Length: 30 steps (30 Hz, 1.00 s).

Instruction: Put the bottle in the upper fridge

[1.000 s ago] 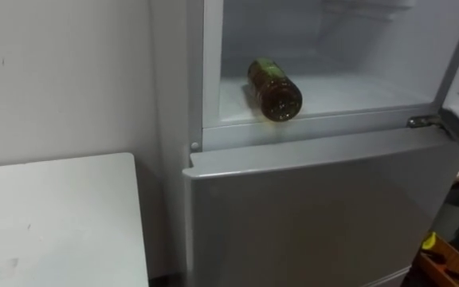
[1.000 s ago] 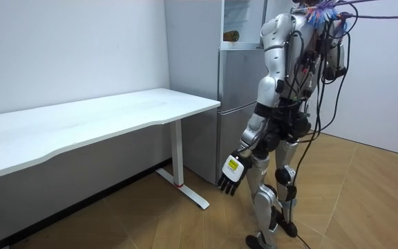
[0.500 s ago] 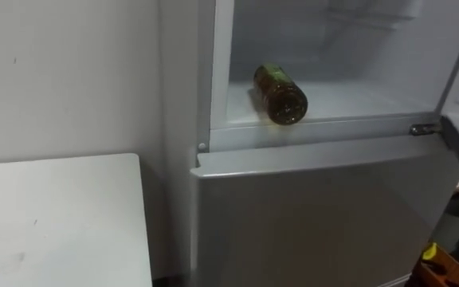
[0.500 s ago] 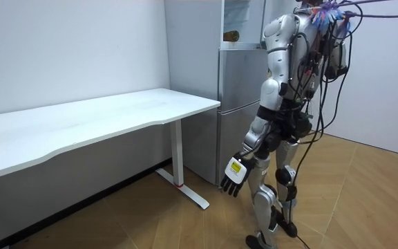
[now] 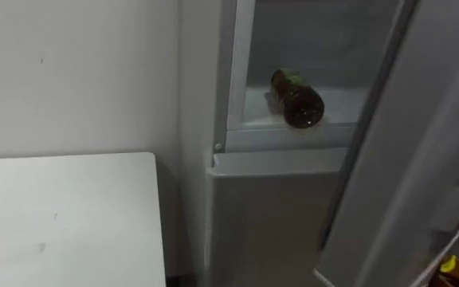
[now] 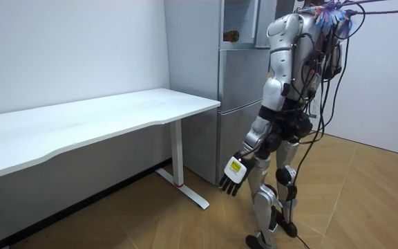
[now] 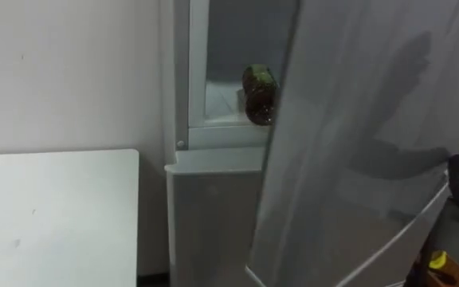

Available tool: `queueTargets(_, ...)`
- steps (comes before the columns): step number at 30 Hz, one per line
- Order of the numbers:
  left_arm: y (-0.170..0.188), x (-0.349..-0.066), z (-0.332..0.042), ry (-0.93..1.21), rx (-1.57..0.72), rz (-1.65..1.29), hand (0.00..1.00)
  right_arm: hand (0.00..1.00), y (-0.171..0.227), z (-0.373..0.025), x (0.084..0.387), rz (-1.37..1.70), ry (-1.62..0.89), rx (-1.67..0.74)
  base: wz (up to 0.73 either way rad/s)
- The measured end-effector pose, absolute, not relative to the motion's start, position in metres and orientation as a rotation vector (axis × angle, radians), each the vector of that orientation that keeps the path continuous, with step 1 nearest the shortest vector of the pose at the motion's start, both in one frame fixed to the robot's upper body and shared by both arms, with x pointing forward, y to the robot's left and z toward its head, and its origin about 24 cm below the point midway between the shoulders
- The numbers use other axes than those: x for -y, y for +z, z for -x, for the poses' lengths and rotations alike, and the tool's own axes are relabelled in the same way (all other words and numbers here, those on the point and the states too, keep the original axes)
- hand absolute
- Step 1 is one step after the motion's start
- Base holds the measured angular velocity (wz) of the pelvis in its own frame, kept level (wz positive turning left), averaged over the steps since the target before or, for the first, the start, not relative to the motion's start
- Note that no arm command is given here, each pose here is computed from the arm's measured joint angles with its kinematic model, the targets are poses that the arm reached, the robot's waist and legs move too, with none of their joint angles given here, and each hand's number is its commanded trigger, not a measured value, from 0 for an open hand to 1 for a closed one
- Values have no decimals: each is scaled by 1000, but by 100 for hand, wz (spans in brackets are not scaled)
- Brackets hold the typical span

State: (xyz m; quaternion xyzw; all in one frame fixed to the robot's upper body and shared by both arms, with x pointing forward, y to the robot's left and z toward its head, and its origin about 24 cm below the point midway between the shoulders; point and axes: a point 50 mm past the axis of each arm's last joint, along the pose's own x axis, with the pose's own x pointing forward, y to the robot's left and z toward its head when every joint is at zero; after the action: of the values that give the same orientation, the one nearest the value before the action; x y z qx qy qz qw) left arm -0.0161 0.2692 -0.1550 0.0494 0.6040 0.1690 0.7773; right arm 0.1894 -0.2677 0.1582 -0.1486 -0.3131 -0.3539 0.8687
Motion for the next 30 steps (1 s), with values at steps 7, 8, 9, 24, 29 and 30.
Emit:
queueTargets(7, -155, -269, 16, 377, -1307, -125, 0, 0, 157, -196, 258, 313, -645, 644, 0)
queueTargets(8, -155, -269, 16, 377, -1307, -126, 0, 0, 157, -196, 258, 313, -643, 645, 0)
queueTargets(9, -155, -269, 16, 375, -1307, -127, 0, 0, 157, -196, 257, 315, -637, 644, 0)
queueTargets(24, -157, -265, 17, 325, -1341, -179, 0, 0, 155, -201, 236, 301, -495, 634, 2)
queueTargets(29, -157, -265, 15, 324, -1340, -177, 0, 0, 154, -205, 228, 294, -444, 630, 1)
queueTargets(30, -157, -265, 16, 323, -1340, -177, 0, 0, 155, -206, 226, 296, -422, 635, 0)
